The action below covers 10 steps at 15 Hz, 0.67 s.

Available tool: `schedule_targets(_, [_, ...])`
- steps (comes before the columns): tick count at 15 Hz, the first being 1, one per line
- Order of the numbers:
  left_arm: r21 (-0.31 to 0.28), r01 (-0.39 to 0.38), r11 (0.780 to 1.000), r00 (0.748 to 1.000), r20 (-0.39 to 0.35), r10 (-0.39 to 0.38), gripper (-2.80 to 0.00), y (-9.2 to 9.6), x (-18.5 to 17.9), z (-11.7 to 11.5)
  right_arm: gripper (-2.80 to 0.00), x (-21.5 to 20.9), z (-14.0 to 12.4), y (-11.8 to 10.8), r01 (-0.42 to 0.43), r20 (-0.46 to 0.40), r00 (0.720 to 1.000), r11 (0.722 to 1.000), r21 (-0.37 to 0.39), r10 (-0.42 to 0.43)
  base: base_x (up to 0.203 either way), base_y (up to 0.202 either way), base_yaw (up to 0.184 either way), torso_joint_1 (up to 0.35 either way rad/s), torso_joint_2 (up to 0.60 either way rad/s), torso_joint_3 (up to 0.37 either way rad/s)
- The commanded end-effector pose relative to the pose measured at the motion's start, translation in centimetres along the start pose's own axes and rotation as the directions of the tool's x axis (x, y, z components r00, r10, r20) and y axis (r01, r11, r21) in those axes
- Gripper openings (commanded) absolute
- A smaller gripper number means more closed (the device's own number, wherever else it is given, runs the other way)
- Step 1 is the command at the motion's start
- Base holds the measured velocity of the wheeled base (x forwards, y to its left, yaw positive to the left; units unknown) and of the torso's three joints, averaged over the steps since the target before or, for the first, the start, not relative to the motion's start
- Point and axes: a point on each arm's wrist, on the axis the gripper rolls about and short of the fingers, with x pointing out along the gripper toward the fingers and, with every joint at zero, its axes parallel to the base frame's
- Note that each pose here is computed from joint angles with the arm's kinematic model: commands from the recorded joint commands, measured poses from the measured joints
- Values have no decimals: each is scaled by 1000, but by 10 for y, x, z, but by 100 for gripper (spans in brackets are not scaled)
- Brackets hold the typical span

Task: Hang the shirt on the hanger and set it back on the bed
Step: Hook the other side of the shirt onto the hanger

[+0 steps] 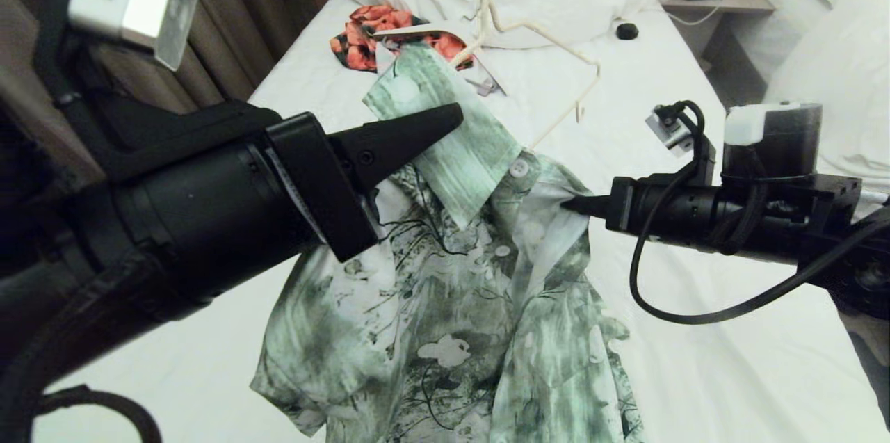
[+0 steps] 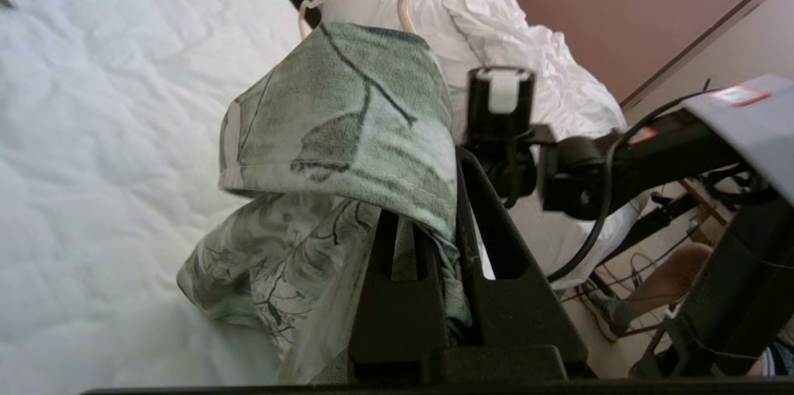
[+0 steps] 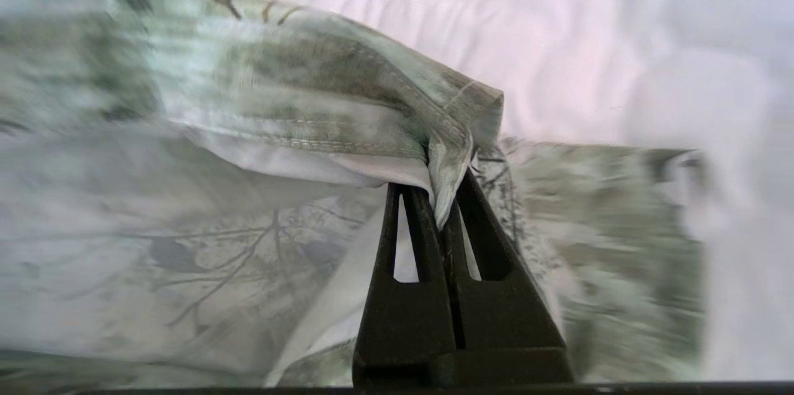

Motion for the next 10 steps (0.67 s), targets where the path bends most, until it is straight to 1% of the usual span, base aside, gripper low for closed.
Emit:
schedule_targets(1, [-7, -7, 1000, 1000, -19, 7, -280, 1, 8, -5, -280, -9, 7, -4, 14, 27, 1000, 1000, 4, -14, 0, 0, 0, 0, 0, 0])
schedule_targets(4, [-19, -13, 1000, 999, -49, 12, -280, 0, 9, -4, -280, -15, 14, -15, 47, 56, 997, 997, 55, -50, 0, 0, 0, 0, 0, 0])
schedule_targets(5, [-25, -21, 999, 998, -60, 20, -280, -1, 8, -1, -280, -17, 17, -19, 58, 64, 996, 997, 59, -62, 0, 0, 0, 0, 0, 0])
schedule_targets(7, [-62, -35, 997, 997, -70, 31, -280, -3, 6, 5, -280, -19, 21, -24, 74, 78, 994, 995, 62, -78, 0, 0, 0, 0, 0, 0])
schedule_targets(10, [-73, -18, 997, 992, -123, 9, -280, -10, 4, 2, -280, -22, 28, -27, 82, 100, 991, 995, 63, -88, 0, 0, 0, 0, 0, 0])
